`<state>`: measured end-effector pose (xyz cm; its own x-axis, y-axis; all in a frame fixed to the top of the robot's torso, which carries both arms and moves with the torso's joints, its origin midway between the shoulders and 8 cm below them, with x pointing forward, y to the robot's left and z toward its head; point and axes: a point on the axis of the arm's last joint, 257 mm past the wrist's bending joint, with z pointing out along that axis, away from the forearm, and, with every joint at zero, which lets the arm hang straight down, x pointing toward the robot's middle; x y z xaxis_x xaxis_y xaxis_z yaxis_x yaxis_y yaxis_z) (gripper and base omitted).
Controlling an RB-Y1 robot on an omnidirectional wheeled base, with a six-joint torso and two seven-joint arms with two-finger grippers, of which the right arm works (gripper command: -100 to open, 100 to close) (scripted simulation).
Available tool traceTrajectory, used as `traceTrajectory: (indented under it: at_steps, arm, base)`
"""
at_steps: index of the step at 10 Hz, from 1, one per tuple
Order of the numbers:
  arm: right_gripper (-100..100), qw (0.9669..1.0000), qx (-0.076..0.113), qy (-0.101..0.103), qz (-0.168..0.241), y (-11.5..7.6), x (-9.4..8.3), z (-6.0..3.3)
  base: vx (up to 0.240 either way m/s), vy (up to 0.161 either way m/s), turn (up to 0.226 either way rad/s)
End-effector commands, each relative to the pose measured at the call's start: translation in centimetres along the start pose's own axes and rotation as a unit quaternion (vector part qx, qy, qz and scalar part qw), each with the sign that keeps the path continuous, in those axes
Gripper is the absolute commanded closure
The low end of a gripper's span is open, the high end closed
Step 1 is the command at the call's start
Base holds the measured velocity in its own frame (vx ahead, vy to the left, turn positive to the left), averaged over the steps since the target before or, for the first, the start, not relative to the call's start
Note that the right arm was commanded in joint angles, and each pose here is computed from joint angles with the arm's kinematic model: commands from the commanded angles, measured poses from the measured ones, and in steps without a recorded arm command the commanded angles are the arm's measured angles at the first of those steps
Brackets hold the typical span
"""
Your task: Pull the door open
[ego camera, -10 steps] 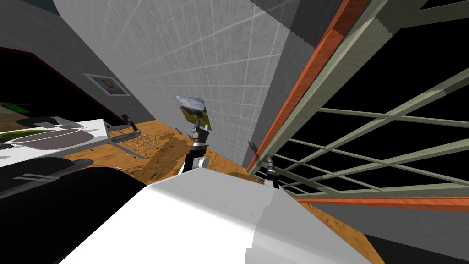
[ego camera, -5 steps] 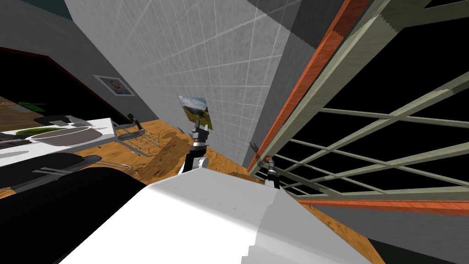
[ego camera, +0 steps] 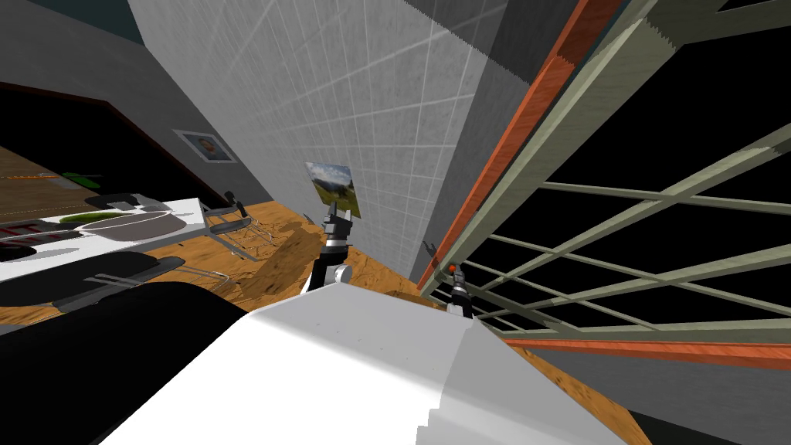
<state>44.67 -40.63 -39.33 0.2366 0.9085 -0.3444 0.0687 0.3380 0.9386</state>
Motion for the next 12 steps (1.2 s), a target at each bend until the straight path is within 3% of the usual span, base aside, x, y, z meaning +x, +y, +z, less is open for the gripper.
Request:
traceTrajectory:
  at_steps: [1, 7, 10, 11, 12]
  arm:
    - [100, 0.9994, 0.003, 0.01, 0.034, 0.1, 1.5, -0.28]
    - [100, 0.9967, 0.004, 0.004, 0.082, -0.1, 1.1, -0.38]
    - [100, 0.9921, 0.005, -0.001, 0.125, -0.2, 0.6, -0.49]
    - [100, 0.9919, 0.005, -0.001, 0.127, -0.2, 0.6, -0.49]
    - [100, 0.9888, 0.005, -0.004, 0.149, -0.3, 0.4, -0.54]
  base:
    - [-0.026, -0.005, 0.074]
    - [-0.024, -0.008, 0.039]
    - [-0.027, -0.013, 0.057]
    - [-0.035, -0.011, 0.02]
    - [-0.034, -0.011, 0.051]
